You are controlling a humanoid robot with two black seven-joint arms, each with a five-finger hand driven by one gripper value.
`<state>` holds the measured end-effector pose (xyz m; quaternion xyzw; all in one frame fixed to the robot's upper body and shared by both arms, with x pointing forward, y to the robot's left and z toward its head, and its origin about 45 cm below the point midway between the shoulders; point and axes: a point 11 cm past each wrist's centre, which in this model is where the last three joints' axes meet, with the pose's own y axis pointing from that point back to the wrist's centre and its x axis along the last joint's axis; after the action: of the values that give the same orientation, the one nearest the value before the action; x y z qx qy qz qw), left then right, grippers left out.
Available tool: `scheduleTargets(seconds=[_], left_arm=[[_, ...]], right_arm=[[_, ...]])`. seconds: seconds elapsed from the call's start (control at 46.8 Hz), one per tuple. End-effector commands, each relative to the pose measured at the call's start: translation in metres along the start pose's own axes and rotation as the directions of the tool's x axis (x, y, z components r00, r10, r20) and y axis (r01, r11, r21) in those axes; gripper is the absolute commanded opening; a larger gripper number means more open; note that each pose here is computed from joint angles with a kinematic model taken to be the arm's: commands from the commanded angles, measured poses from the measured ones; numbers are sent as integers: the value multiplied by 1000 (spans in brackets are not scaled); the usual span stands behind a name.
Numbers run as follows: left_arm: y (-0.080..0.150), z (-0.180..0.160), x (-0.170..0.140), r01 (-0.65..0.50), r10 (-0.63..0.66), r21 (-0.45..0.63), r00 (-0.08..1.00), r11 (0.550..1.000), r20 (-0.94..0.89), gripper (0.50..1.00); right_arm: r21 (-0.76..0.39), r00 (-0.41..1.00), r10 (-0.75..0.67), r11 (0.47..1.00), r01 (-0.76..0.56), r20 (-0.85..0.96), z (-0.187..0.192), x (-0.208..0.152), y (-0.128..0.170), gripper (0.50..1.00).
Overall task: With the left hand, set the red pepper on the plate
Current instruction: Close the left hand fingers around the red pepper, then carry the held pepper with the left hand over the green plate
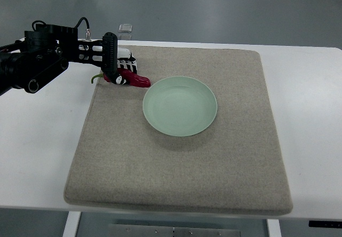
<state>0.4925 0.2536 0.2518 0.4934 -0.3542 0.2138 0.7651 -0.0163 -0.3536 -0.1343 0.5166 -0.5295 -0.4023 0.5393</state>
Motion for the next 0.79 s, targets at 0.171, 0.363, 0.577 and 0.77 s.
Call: scheduleTargets(seconds=[0.171, 0.363, 0.577, 0.77], left_arm=[[1, 8, 11, -44, 45, -21, 999, 999, 14, 500], [0, 24, 19, -115, 118, -71, 992, 991, 50, 500], [-2, 49, 18, -114, 126, -143, 989, 983, 75, 500], [-2, 75, 13, -92, 116, -222, 988, 971, 97, 500]], right_arm=[[0, 1000, 0, 1000, 0, -1, 0, 0, 0, 928], [0, 1000, 0, 1000, 0, 0, 0, 0, 0, 928], [0, 1000, 0, 1000, 0, -1, 0, 0, 0, 928], [0, 1000, 0, 1000, 0, 0, 0, 0, 0, 928]])
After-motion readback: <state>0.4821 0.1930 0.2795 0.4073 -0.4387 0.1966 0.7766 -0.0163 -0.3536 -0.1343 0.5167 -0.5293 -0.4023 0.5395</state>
